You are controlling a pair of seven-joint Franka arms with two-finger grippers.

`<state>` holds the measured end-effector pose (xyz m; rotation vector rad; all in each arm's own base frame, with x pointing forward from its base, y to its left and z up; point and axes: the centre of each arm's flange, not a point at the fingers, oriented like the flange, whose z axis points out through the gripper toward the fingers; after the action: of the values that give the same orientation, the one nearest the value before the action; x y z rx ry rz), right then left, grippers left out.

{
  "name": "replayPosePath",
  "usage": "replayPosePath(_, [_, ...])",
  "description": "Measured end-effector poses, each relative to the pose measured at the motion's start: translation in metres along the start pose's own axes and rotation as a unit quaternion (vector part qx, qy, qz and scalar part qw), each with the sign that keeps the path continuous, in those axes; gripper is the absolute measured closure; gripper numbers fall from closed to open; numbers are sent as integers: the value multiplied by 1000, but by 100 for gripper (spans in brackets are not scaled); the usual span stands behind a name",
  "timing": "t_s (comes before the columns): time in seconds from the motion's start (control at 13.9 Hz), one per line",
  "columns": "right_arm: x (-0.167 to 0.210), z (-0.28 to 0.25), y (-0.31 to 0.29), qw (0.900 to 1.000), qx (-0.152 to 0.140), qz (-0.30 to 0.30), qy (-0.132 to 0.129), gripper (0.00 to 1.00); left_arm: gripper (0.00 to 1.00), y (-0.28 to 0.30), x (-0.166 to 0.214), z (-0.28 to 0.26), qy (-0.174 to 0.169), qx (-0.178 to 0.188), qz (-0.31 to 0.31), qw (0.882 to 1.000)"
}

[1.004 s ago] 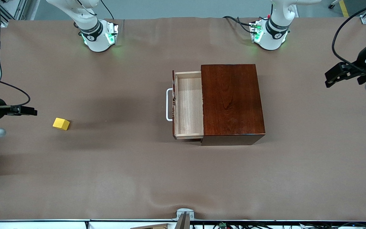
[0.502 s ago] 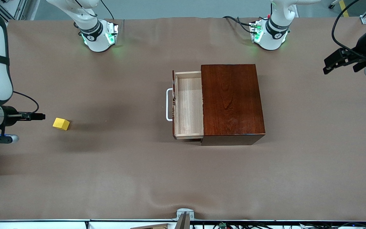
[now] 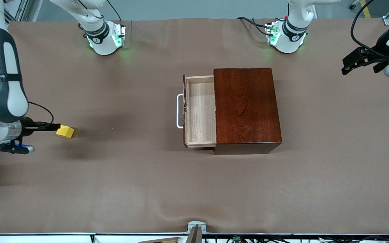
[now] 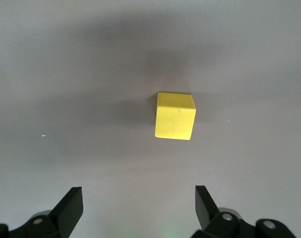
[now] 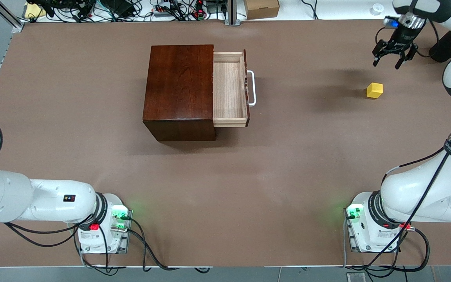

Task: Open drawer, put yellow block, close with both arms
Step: 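Reach the right gripper down to the yellow cube, then close the right gripper on the yellow cube and lift it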

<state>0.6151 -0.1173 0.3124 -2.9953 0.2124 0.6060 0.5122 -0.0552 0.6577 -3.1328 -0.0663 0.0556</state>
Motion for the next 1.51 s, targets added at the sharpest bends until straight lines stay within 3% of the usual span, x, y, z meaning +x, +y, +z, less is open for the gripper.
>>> replayPosePath(0.36, [9,57,16,999,-2,1,39,0,0,0,0,2,-4,1,0,1000])
replayPosePath(0.72, [13,71,29,997,-8,-12,76,0,0,0,-1,2,-5,1,0,1000])
replayPosePath(1.51, [18,108,37,997,-8,-15,81,16,0,1,0,4,-6,1,1,1000])
